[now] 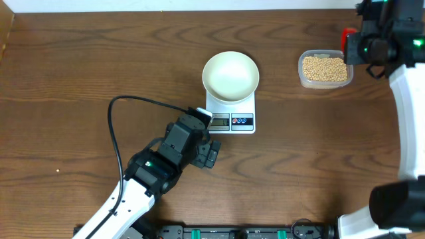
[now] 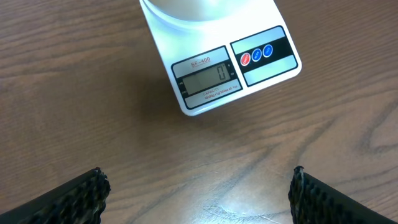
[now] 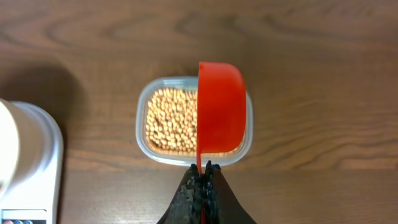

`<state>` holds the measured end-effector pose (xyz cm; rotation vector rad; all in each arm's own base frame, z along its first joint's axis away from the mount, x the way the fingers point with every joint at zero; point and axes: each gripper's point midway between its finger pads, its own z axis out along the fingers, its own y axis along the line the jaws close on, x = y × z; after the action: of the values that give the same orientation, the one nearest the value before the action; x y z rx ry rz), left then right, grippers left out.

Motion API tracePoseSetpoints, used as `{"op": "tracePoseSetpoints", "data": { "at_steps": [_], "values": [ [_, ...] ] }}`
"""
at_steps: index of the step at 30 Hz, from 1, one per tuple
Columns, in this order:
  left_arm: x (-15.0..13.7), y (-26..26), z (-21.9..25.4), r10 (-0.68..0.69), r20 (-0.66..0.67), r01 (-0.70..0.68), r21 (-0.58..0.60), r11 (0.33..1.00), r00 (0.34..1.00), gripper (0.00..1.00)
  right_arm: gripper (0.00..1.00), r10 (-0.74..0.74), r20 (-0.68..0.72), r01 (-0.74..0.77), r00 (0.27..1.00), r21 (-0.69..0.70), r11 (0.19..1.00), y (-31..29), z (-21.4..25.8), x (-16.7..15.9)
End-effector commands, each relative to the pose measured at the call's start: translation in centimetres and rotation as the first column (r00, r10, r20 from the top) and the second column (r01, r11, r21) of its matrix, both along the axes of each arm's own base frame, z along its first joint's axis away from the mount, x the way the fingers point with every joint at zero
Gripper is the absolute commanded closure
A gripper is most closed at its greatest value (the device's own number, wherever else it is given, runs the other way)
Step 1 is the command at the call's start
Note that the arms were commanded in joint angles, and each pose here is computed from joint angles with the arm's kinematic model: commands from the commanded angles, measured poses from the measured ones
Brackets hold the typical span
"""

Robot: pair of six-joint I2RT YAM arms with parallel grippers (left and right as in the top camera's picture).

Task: Scoop item into bowl and weigh 50g on scale
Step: 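Move the red scoop with the right gripper above the soybean tub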

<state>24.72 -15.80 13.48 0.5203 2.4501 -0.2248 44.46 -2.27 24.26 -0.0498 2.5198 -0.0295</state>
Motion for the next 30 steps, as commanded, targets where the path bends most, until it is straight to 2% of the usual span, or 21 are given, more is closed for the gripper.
{"op": "tracePoseSetpoints", "data": {
  "at_steps": [1,13,19,30],
  "values": [
    [0.2,0.0,0.3,0.001,0.010,-0.001,0.003,1.000,1.000,0.05,0.99,0.005,-0.040,-0.006,0.999,-0.018,1.000,-0.4,-1.5,0.7],
    [0.2,0.0,0.3,0.001,0.010,-0.001,0.003,1.000,1.000,0.05,0.99,0.018,-0.158,-0.024,0.987,-0.034,0.999,-0.8,-7.5,2.4],
    [0.2,0.0,0.3,0.001,0.010,-0.001,0.003,1.000,1.000,0.05,0.99,-0.025,-0.193,0.006,0.981,-0.097,0.995,-2.0,-8.9,2.5],
    [0.2,0.0,0.3,0.001,0.010,-0.001,0.003,1.000,1.000,0.05,0.99,-0.048,-0.244,0.027,0.969,-0.086,0.996,-2.1,-11.1,2.5]
  ]
}}
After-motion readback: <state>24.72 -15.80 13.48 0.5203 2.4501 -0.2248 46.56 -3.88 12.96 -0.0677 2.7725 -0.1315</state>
